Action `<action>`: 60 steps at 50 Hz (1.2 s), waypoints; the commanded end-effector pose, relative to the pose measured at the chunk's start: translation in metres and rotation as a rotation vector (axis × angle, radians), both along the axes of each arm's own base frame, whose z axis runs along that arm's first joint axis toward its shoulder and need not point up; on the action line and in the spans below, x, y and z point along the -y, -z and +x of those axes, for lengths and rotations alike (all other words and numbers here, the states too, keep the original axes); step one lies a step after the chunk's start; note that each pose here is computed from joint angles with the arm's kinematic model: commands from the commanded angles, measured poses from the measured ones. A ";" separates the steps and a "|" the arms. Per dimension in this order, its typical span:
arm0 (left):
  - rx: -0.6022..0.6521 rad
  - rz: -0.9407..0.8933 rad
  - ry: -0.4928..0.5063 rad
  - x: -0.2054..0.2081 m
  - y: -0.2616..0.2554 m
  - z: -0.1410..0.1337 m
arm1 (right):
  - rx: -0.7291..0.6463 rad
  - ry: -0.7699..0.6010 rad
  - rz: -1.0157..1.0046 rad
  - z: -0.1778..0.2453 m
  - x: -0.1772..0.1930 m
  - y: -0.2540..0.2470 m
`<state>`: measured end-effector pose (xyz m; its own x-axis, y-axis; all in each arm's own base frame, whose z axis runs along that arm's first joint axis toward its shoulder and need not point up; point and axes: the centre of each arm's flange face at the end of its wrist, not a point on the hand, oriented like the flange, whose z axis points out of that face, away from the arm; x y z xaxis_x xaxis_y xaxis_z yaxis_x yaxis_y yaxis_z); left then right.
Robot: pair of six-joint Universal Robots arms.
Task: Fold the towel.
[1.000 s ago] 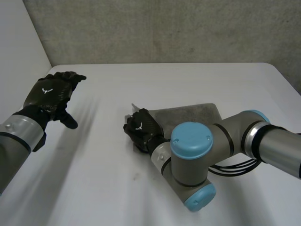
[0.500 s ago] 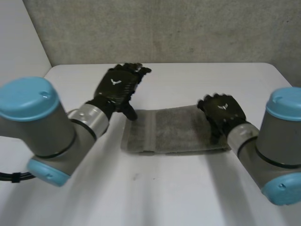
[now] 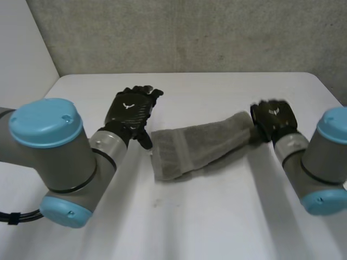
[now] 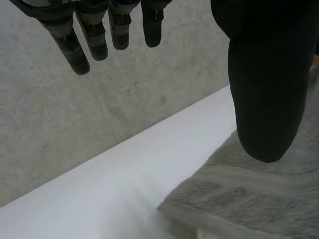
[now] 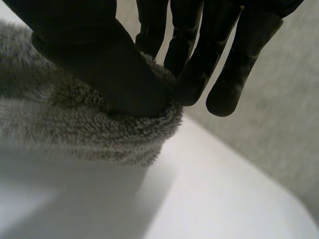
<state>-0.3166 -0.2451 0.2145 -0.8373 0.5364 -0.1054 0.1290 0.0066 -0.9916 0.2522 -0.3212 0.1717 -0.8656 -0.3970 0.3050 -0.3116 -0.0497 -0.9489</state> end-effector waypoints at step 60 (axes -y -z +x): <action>0.142 0.434 -0.164 0.021 0.101 -0.013 | 0.130 -0.260 0.536 0.088 -0.024 0.040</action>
